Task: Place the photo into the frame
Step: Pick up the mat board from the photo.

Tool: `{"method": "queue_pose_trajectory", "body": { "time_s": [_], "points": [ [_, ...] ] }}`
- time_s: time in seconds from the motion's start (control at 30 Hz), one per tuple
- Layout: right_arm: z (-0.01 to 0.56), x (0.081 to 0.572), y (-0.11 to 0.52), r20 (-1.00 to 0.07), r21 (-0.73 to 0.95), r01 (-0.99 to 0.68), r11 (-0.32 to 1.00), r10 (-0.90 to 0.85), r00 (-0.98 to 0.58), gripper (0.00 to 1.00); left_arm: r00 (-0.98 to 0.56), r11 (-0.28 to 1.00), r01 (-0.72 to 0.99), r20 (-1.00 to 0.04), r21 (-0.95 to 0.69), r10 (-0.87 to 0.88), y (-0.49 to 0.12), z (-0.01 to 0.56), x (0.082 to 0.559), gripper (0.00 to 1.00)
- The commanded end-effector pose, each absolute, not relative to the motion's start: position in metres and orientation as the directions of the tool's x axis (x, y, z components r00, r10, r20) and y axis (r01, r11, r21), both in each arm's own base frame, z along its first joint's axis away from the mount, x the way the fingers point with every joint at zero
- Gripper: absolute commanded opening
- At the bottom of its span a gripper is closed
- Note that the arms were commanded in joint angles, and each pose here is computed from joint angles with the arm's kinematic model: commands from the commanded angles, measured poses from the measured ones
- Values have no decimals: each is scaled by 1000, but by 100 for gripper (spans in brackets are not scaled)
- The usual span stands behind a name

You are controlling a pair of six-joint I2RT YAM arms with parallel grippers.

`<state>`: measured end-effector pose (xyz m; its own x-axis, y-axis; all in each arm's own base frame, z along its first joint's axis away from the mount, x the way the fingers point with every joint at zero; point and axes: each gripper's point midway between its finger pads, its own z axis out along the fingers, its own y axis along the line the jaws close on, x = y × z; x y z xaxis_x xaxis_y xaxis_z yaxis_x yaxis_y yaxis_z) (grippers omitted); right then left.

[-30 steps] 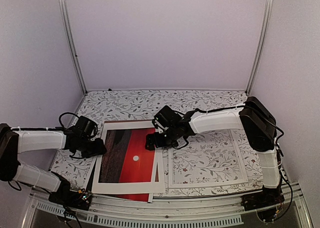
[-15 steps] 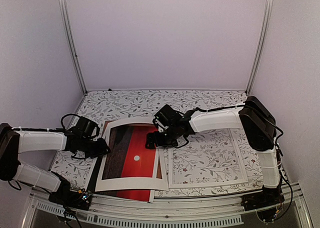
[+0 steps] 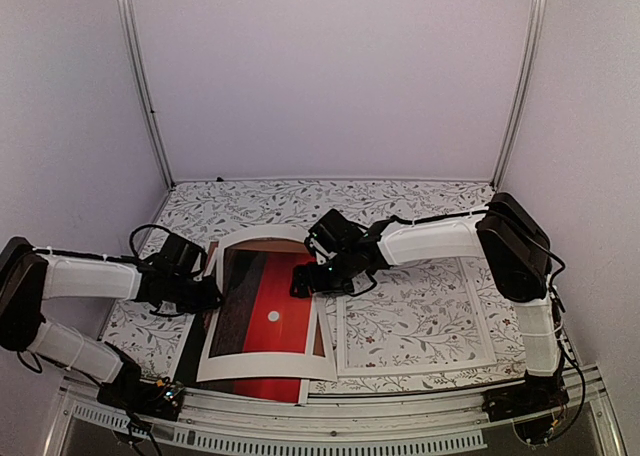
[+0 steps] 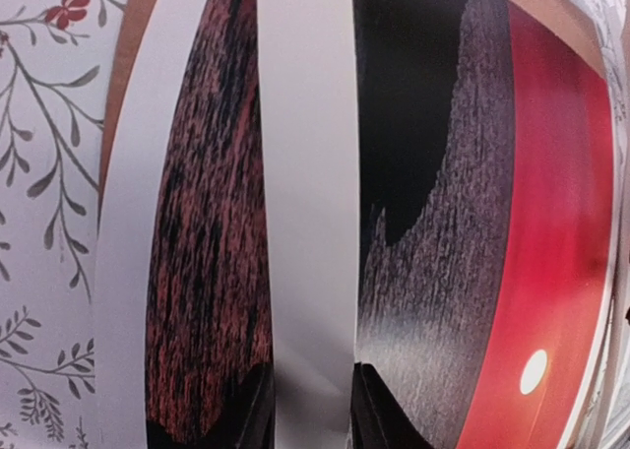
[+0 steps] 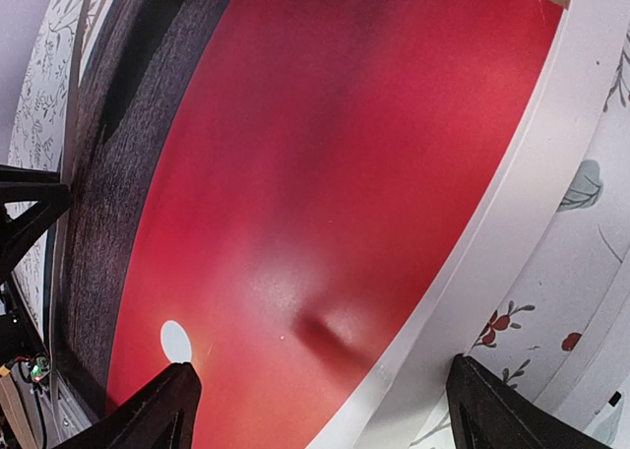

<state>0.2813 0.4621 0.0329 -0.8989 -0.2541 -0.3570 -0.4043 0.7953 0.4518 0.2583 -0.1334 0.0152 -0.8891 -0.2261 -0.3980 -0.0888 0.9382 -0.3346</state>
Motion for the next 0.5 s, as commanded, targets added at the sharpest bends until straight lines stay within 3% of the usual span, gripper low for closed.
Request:
{"method": "queue_pose_trajectory", "body": {
  "time_s": [0.0, 0.27, 0.47],
  "points": [
    [-26, 254, 441, -193, 404, -349, 846, -295, -936, 90, -925, 964, -77, -344, -255, -165, -134, -4, 241, 29],
    [-29, 254, 440, -190, 404, -350, 845, -297, -936, 90, -936, 985, -54, -334, -164, -107, -138, -12, 237, 32],
    [-29, 253, 439, -190, 403, -351, 845, -298, -935, 90, -935, 994, -56, -344, -94, -85, -135, -10, 238, 24]
  ]
}}
